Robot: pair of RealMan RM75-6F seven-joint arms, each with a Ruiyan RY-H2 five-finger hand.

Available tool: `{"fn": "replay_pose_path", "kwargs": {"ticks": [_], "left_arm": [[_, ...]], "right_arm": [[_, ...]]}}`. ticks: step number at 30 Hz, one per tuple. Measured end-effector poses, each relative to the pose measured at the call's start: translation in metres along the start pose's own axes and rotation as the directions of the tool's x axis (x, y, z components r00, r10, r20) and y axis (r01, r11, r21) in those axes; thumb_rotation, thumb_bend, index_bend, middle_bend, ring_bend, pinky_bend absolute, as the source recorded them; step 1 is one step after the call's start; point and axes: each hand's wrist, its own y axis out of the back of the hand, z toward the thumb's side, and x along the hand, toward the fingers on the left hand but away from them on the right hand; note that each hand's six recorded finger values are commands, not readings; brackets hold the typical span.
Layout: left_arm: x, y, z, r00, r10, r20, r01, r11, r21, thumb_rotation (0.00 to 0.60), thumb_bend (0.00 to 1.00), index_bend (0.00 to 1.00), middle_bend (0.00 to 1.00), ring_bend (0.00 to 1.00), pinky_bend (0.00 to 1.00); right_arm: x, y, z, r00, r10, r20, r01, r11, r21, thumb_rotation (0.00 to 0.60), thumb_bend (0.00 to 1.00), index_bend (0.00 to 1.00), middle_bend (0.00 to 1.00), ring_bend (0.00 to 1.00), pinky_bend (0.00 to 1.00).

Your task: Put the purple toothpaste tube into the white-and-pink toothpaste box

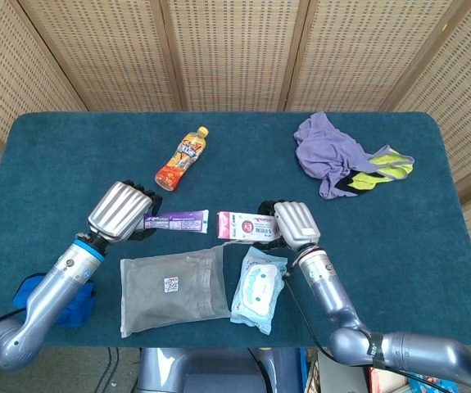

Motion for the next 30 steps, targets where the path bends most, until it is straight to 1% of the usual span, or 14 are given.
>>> {"fn": "replay_pose_path", "kwargs": {"ticks": [6,8,18,30], "left_arm": [[-0.001,0.002,0.007,0.998,-0.054,-0.021,0.054,0.998,0.014,0.600,0.36,0.86,0.67,0.54,0.52],[0.000,0.003,0.009,0.998,-0.063,-0.026,0.063,0.998,0.015,0.600,0.36,0.86,0.67,0.54,0.52],[0.004,0.007,0.023,0.998,-0.060,-0.020,0.060,0.998,0.013,0.600,0.36,0.86,0.67,0.54,0.52],[0.009,0.000,0.037,0.997,-0.075,0.004,0.075,0.997,-0.016,0.600,0.36,0.85,0.67,0.54,0.52]], "right_arm": [[0.000,0.001,0.000,1.000,-0.003,0.003,0.003,1.000,-0.009,0.600,0.15,0.57,0.54,0.42,0.41],[0.001,0.000,0.000,1.000,0.000,0.002,0.000,1.000,-0.009,0.600,0.15,0.57,0.54,0.42,0.41],[0.000,-0.004,0.001,1.000,0.010,0.001,-0.010,1.000,-0.010,0.600,0.15,0.57,0.54,0.42,0.41],[0.001,-0.006,0.004,1.000,0.016,-0.005,-0.016,1.000,-0.012,0.600,0.15,0.57,0.54,0.42,0.41]]}}
